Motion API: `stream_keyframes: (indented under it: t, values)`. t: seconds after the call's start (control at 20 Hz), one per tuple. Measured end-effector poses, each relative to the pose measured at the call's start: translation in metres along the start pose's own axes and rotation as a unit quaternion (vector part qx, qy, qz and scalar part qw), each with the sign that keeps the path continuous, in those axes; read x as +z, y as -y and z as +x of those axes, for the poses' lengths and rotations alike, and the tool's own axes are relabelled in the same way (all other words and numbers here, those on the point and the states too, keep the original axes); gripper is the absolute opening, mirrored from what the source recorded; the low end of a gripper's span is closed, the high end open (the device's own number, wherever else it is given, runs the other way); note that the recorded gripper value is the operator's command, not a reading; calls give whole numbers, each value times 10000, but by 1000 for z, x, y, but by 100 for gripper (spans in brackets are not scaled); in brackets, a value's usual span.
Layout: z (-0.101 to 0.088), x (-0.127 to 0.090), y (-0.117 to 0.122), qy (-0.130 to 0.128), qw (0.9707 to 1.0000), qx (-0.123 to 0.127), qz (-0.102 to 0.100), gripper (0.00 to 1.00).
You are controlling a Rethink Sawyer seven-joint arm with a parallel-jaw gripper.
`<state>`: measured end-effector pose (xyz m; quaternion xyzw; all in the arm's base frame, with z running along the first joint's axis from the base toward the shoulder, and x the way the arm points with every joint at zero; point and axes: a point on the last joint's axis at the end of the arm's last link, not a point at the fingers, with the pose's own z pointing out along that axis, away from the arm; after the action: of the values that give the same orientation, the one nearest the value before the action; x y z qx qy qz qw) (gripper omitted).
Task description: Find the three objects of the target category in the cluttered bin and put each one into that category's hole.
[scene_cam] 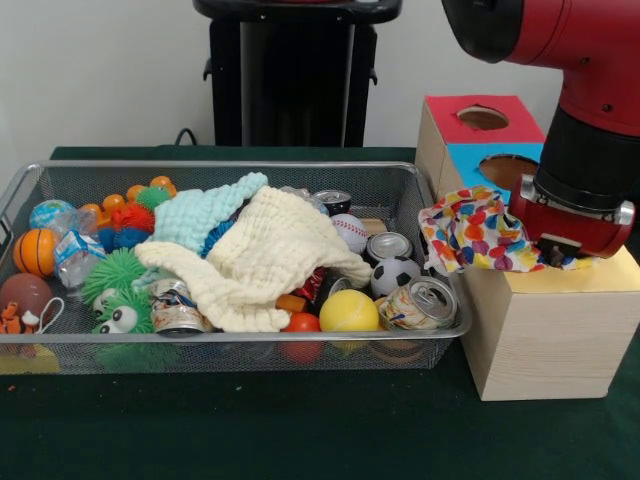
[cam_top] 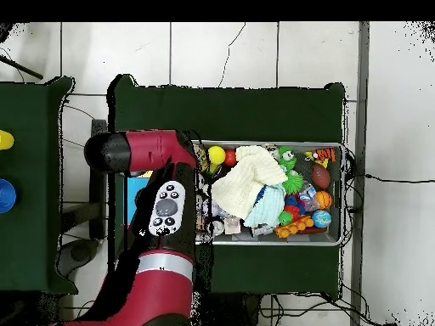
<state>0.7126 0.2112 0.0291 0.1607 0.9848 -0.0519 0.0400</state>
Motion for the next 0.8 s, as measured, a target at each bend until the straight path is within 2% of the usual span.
stream_keyframes:
  t: [0.8]
  values:
    - [6,3,-3,70,9999,-88,84,100]
